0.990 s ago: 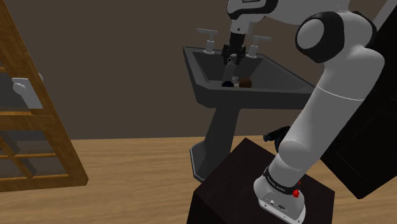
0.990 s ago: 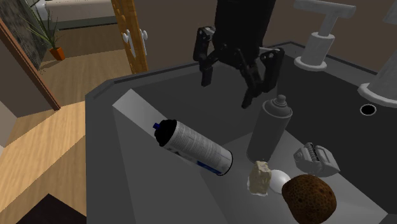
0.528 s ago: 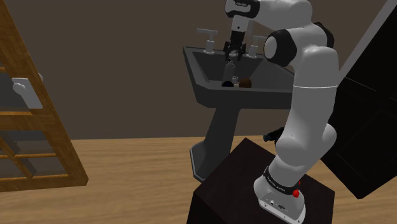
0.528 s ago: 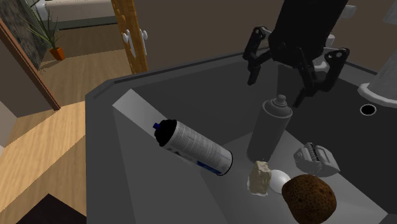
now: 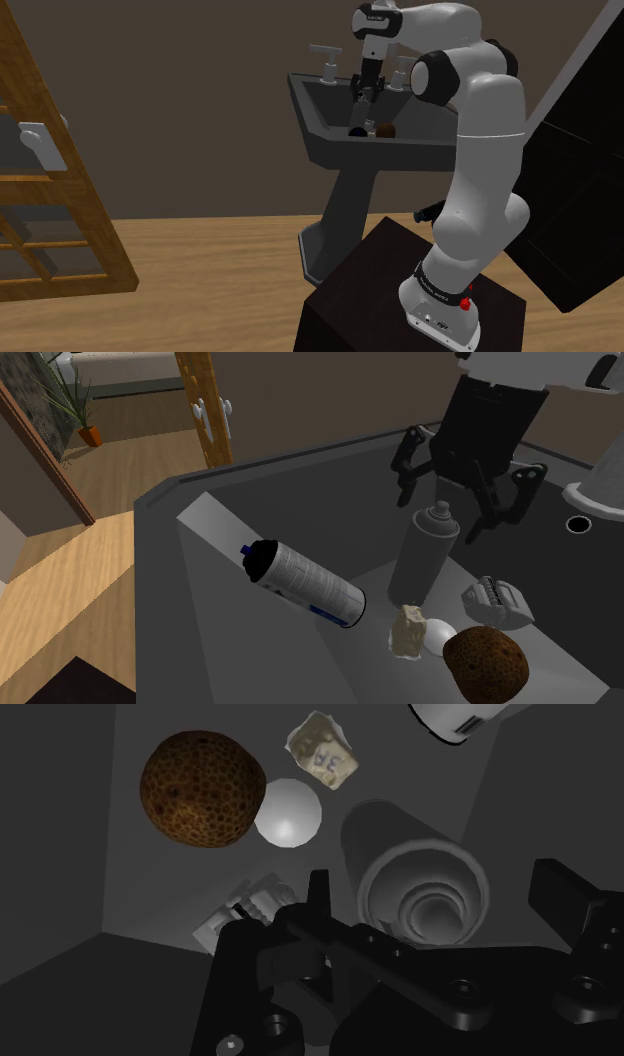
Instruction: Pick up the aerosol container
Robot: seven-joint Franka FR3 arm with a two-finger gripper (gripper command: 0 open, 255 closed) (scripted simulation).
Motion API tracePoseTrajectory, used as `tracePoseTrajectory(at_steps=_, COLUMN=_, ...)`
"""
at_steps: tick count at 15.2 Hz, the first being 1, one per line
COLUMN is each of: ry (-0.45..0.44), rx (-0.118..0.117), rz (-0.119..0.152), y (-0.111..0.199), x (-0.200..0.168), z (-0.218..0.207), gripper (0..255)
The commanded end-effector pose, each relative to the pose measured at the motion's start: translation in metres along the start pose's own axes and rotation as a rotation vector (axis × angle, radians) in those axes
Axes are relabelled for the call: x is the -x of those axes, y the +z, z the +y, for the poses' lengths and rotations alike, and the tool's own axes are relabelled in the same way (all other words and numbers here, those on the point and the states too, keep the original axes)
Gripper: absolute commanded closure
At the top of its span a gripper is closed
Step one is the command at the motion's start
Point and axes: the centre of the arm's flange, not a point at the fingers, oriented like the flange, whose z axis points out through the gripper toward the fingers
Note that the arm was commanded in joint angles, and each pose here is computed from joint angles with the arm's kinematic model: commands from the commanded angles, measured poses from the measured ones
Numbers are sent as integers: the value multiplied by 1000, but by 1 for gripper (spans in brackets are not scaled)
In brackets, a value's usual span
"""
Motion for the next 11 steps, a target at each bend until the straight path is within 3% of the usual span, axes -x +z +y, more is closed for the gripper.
tracePoseTrajectory(at_steps=1, ry=0, rx=0, rz=1, y=8, x=-2, z=1, gripper=0)
tracePoseTrajectory(at_steps=2, ry=0, rx=0, rz=1, y=8, x=-2, z=1, gripper=0)
tracePoseTrajectory(at_steps=3, ry=0, rx=0, rz=1, y=9, x=-2, z=1, gripper=255)
tracePoseTrajectory(at_steps=11, ry=0, rx=0, rz=1, y=9, x=-1, z=1, gripper=255)
